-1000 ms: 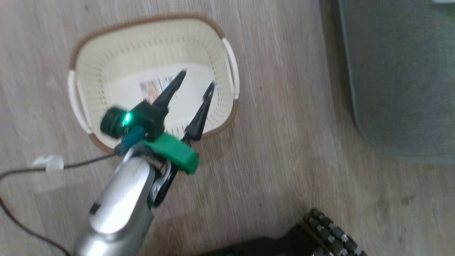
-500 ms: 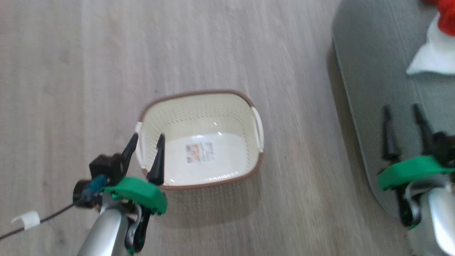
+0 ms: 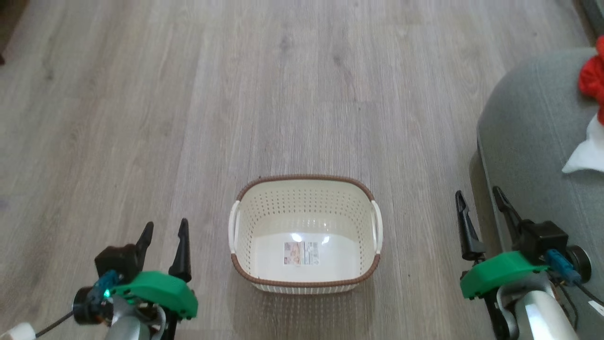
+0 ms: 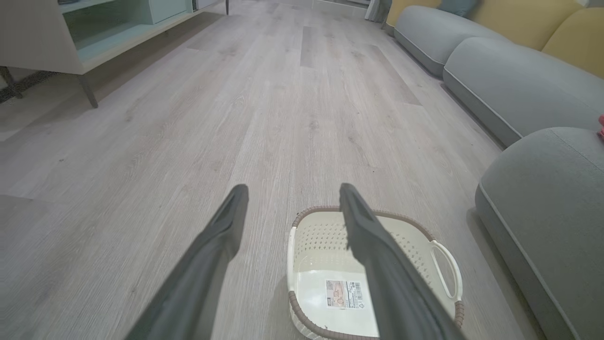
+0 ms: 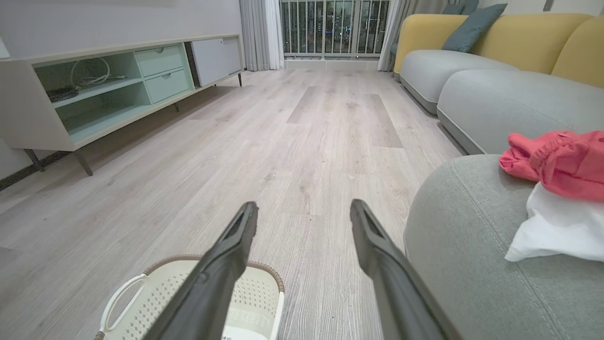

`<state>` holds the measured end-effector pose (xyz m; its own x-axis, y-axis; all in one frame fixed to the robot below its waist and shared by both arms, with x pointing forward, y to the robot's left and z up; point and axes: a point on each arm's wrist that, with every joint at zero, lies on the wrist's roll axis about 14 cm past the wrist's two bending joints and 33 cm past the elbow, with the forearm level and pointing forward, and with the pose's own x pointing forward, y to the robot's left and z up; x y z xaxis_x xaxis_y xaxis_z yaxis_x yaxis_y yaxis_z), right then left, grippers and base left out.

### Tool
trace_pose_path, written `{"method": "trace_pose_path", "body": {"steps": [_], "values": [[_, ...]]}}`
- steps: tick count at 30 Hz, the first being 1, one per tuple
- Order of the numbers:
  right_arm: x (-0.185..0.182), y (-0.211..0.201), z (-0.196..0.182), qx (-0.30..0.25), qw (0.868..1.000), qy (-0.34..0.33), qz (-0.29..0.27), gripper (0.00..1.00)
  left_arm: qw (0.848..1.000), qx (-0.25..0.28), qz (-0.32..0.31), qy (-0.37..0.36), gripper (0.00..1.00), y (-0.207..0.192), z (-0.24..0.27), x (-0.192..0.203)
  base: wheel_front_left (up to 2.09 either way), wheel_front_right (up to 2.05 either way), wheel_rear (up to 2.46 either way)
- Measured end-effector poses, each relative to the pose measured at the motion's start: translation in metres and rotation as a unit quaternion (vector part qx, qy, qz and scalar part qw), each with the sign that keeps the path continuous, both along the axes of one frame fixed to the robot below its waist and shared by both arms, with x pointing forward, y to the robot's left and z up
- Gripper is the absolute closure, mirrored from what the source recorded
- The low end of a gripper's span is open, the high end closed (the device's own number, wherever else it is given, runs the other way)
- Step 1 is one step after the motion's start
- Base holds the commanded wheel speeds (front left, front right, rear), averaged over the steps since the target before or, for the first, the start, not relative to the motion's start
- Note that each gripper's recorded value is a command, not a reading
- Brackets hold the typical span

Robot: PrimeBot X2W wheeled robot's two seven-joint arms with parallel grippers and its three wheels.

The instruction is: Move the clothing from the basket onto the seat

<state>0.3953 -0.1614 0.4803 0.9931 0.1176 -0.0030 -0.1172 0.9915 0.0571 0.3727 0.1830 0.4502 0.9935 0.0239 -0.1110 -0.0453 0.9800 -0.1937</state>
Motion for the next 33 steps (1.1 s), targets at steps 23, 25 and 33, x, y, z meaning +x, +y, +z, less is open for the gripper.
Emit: {"method": "trace_pose_path", "body": {"steps": [23, 25, 33], "values": [[-0.031, 0.000, -0.039, 0.013, 0.998, 0.068, -0.002, 1.00, 0.998, -0.019, 0.000, 0.057, 1.00, -0.002, -0.034, -0.033, 0.00, 0.00, 0.00], [-0.031, -0.002, -0.038, 0.030, 0.997, 0.069, -0.009, 1.00, 0.998, -0.035, 0.006, 0.058, 1.00, -0.001, -0.034, -0.032, 0.00, 0.00, 0.00], [-0.030, -0.006, -0.038, 0.070, 0.994, 0.075, -0.024, 1.00, 0.996, -0.071, 0.018, 0.058, 1.00, 0.001, -0.032, -0.031, 0.00, 0.00, 0.00]]}}
